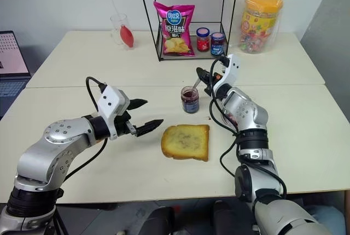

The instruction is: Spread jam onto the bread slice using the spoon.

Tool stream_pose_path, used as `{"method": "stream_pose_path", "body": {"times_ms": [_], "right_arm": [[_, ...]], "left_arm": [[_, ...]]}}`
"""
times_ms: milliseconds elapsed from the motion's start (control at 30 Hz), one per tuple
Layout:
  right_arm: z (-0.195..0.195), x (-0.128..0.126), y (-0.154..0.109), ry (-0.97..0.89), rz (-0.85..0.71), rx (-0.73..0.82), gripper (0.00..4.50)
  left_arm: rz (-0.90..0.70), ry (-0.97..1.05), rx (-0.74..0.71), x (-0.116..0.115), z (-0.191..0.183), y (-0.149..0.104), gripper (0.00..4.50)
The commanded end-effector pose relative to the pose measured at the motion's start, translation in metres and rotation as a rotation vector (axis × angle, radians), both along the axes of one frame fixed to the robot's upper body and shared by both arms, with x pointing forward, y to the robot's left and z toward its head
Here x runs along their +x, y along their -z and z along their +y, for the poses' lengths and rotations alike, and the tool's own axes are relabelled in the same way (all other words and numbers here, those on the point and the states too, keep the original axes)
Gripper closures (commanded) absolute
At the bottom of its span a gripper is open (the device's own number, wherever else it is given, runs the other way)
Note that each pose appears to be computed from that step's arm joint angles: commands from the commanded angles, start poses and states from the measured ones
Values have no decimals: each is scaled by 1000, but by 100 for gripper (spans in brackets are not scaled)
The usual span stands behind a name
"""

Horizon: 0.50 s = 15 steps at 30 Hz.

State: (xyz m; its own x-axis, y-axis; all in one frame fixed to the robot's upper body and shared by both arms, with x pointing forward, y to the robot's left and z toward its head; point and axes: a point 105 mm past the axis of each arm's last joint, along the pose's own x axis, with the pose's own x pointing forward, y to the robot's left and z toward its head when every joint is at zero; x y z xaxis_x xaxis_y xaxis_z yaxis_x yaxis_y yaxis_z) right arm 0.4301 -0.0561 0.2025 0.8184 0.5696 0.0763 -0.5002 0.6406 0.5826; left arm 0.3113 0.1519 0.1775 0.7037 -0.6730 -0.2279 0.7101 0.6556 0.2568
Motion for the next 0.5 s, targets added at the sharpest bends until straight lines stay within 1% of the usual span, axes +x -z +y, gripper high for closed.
{"method": "stream_pose_path", "body": {"times_ms": [33, 500], "right_arm": [[1, -2, -25, -5, -58, 58, 448], [-5, 0, -27, 14, -57, 71, 448]], "left_arm": [[-39, 15, 5, -1, -4, -7, 0], [-43, 24, 10, 0, -6, -8, 0]]}}
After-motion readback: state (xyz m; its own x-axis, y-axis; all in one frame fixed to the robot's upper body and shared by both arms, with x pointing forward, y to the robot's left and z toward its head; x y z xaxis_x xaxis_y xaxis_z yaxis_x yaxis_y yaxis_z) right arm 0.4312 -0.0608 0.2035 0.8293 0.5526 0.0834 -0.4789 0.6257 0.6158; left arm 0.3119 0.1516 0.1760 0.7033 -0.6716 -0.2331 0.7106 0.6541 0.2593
